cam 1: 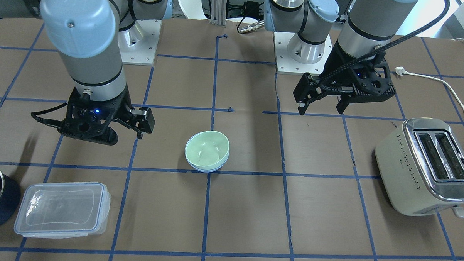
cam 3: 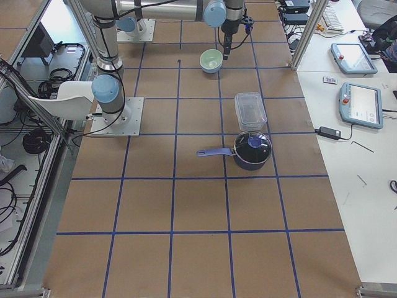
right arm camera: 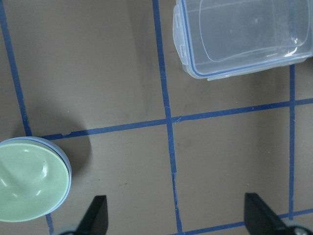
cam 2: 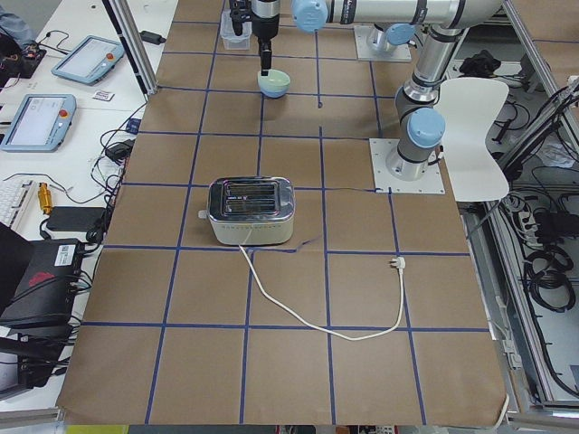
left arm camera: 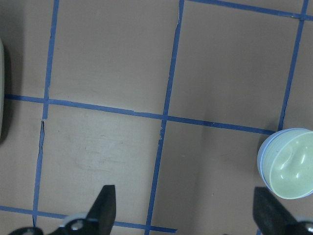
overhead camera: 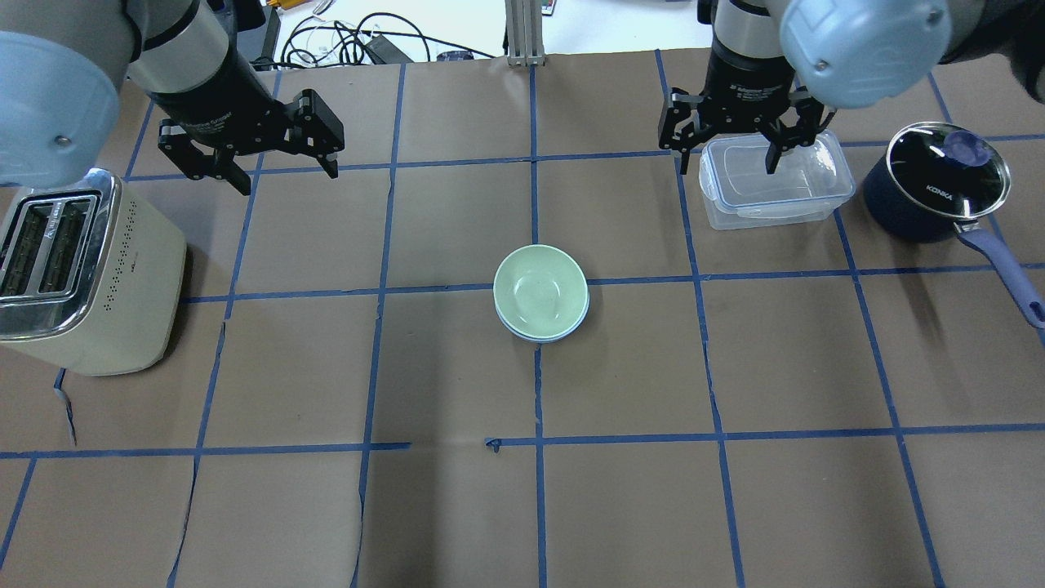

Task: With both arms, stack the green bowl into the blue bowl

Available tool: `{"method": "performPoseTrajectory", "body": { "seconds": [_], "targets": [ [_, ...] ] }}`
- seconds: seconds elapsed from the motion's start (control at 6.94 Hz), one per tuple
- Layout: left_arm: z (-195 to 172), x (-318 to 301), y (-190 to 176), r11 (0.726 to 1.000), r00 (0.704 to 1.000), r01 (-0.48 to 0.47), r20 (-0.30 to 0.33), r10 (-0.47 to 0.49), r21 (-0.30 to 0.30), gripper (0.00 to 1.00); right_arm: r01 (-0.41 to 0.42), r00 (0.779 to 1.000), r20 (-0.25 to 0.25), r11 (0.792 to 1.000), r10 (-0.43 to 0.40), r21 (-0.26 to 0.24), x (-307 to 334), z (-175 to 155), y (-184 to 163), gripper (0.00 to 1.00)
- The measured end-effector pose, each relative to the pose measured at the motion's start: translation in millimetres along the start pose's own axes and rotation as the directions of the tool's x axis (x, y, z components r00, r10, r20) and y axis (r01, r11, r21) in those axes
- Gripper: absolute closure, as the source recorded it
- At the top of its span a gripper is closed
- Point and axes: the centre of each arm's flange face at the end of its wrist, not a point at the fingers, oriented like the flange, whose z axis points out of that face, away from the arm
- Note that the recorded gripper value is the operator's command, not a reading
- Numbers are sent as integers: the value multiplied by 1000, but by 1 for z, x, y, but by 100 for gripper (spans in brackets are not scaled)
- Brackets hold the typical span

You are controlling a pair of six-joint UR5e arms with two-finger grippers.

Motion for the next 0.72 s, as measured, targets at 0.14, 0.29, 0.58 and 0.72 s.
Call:
{"method": "performPoseTrajectory", "body": {
  "seconds": [0.14,0.29,0.58,0.72],
  "targets": [
    [0,0,0,1000,1000,-1,0,1,1,0,-3,1000,14,1000,3,-3,22,0,13,0],
    [0,0,0,1000,1000,0,0,0,1,0,-16,1000,28,1000,15,13,33,-5,21,0],
    [-1,0,0,1000,1000,0,0,0,2,0,-53,997,58,997,50,60,38,-19,25,0],
    [-1,0,0,1000,1000,0,0,0,2,0,-74,995,75,995,68,73,38,-28,32,0]
  ]
}}
